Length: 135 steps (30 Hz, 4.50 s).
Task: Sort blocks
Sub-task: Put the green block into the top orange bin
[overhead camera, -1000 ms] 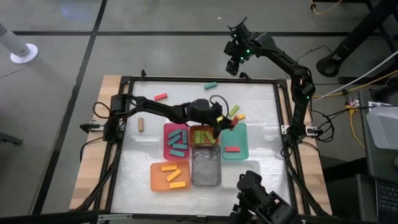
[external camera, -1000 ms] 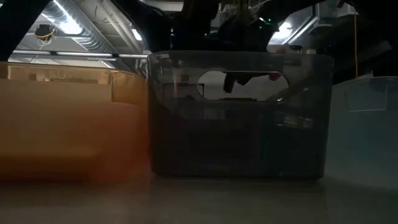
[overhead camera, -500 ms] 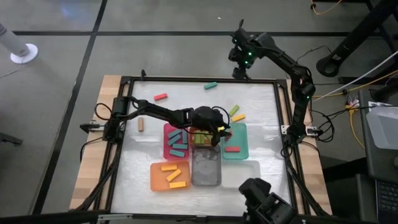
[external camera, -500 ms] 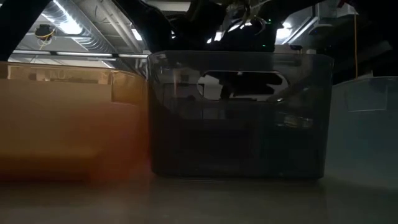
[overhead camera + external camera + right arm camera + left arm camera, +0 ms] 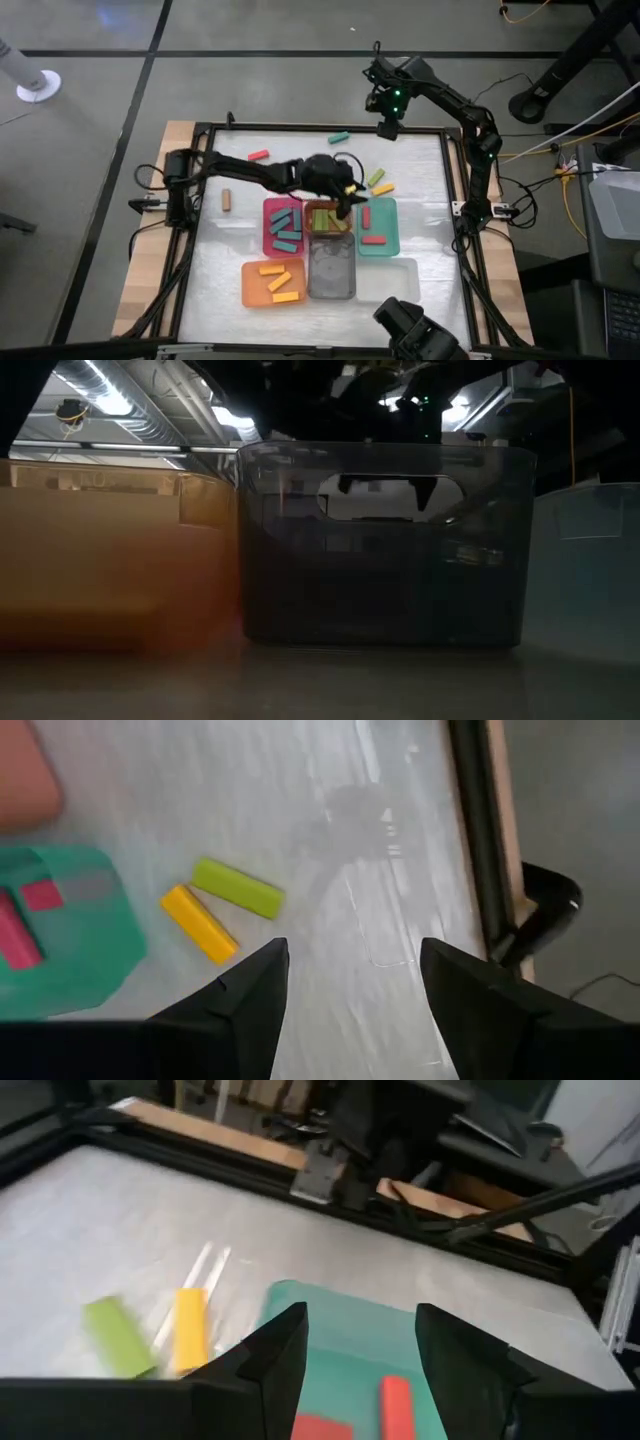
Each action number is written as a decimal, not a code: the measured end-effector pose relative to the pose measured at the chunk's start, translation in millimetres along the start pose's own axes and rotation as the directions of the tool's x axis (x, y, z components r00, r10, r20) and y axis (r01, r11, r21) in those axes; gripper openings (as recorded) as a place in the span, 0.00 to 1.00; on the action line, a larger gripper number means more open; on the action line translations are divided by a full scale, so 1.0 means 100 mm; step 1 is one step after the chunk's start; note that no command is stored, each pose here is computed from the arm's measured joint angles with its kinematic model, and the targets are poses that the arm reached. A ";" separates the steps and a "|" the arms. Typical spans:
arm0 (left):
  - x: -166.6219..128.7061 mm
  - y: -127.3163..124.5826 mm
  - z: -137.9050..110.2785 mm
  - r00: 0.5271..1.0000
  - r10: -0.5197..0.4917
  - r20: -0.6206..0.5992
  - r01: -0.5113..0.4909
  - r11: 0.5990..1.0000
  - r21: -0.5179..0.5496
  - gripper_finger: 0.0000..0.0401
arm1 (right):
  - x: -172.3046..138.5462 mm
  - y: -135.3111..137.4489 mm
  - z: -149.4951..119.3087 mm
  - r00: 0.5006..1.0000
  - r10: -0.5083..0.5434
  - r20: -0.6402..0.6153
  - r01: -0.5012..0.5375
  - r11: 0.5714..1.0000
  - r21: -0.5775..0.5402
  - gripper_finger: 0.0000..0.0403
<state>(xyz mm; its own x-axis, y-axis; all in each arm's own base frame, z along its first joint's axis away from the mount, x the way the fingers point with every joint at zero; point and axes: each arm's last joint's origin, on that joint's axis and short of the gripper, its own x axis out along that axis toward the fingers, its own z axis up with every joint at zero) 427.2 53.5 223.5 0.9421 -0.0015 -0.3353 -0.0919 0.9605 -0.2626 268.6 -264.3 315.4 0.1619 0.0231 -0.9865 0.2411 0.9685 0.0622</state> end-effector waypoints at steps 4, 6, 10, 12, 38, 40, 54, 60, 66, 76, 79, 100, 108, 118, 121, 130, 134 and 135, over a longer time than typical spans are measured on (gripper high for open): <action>-0.29 0.15 0.21 0.997 0.065 -0.051 -0.066 0.998 -0.019 0.41 | 0.15 0.11 0.03 0.999 0.034 -0.037 -0.036 0.999 -0.028 0.56; -0.45 0.22 0.29 0.992 0.098 -0.080 -0.100 0.994 -0.033 0.41 | 0.28 0.18 0.05 0.997 0.051 -0.063 -0.053 0.998 -0.044 0.56; -0.72 0.37 0.42 0.980 0.158 -0.123 -0.167 0.984 -0.060 0.40 | 0.58 0.30 0.06 0.992 0.073 -0.107 -0.086 0.989 -0.124 0.56; -0.82 0.45 0.45 0.972 0.185 -0.143 -0.197 0.978 -0.073 0.40 | 0.70 0.36 0.08 0.992 0.070 -0.105 -0.089 0.979 -0.184 0.56; -1.00 0.74 0.43 0.938 0.266 -0.222 -0.292 0.951 -0.097 0.39 | 1.65 0.75 -0.12 0.968 -0.140 -0.210 0.015 0.863 -0.506 0.56; -1.00 0.75 0.43 0.938 0.266 -0.224 -0.293 0.951 -0.097 0.39 | 1.68 0.75 -0.13 0.969 -0.137 -0.204 0.015 0.863 -0.506 0.56; -1.00 0.76 0.43 0.937 0.268 -0.224 -0.296 0.950 -0.098 0.39 | 1.78 0.80 -0.20 0.975 -0.106 -0.197 -0.003 0.875 -0.485 0.44; -1.01 0.76 0.42 0.934 0.269 -0.234 -0.298 0.950 -0.099 0.39 | 1.79 0.89 -0.18 0.963 -0.159 -0.216 0.025 0.854 -0.519 0.39; -1.01 0.76 0.40 0.929 0.269 -0.253 -0.302 0.948 -0.100 0.39 | 1.80 0.95 -0.17 0.956 -0.195 -0.221 0.045 0.838 -0.543 0.39; -1.02 0.76 0.38 0.923 0.270 -0.274 -0.307 0.946 -0.102 0.39 | 1.81 1.02 -0.15 0.933 -0.276 -0.232 0.085 0.794 -0.603 0.39; -1.01 0.76 0.38 0.923 0.270 -0.273 -0.307 0.946 -0.102 0.39 | 1.82 1.05 -0.14 0.931 -0.281 -0.231 0.085 0.785 -0.613 0.39; -1.01 0.75 0.38 0.924 0.269 -0.272 -0.305 0.947 -0.102 0.39 | 1.84 1.20 -0.09 0.964 -0.193 -0.181 0.002 0.689 -0.725 0.39; -1.01 0.76 0.38 0.924 0.270 -0.271 -0.312 0.942 -0.123 0.39 | 1.83 1.21 -0.08 0.970 -0.167 -0.176 -0.016 0.680 -0.733 0.29; -1.08 0.90 0.39 0.913 0.301 -0.275 -0.366 0.903 -0.225 0.39 | 1.74 1.21 -0.03 0.959 -0.186 -0.214 -0.011 0.731 -0.683 0.25; -1.13 0.96 0.38 0.902 0.314 -0.297 -0.389 0.889 -0.242 0.39 | 1.59 1.22 0.07 0.965 -0.175 -0.196 0.007 0.762 -0.647 0.27; -1.46 1.20 0.35 0.830 0.370 -0.417 -0.501 0.823 -0.268 0.39 | 1.12 1.37 0.40 0.990 -0.129 -0.061 0.066 0.792 -0.607 0.26; -1.62 1.35 0.29 0.780 0.393 -0.487 -0.547 0.805 -0.228 0.39 | 0.98 1.62 0.51 1.000 -0.029 0.009 0.028 0.791 -0.611 0.27; -1.66 1.39 0.27 0.764 0.396 -0.509 -0.558 0.803 -0.212 0.39 | 0.96 1.68 0.54 1.000 -0.007 0.021 0.019 0.786 -0.618 0.27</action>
<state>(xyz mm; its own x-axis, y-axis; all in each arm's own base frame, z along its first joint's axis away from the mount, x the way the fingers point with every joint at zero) 267.1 195.0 266.7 0.5194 0.2381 -0.8207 -0.6674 0.7129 -0.2155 375.9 -112.3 239.5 0.1805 0.0110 -0.9835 -0.3989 0.9148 -0.0630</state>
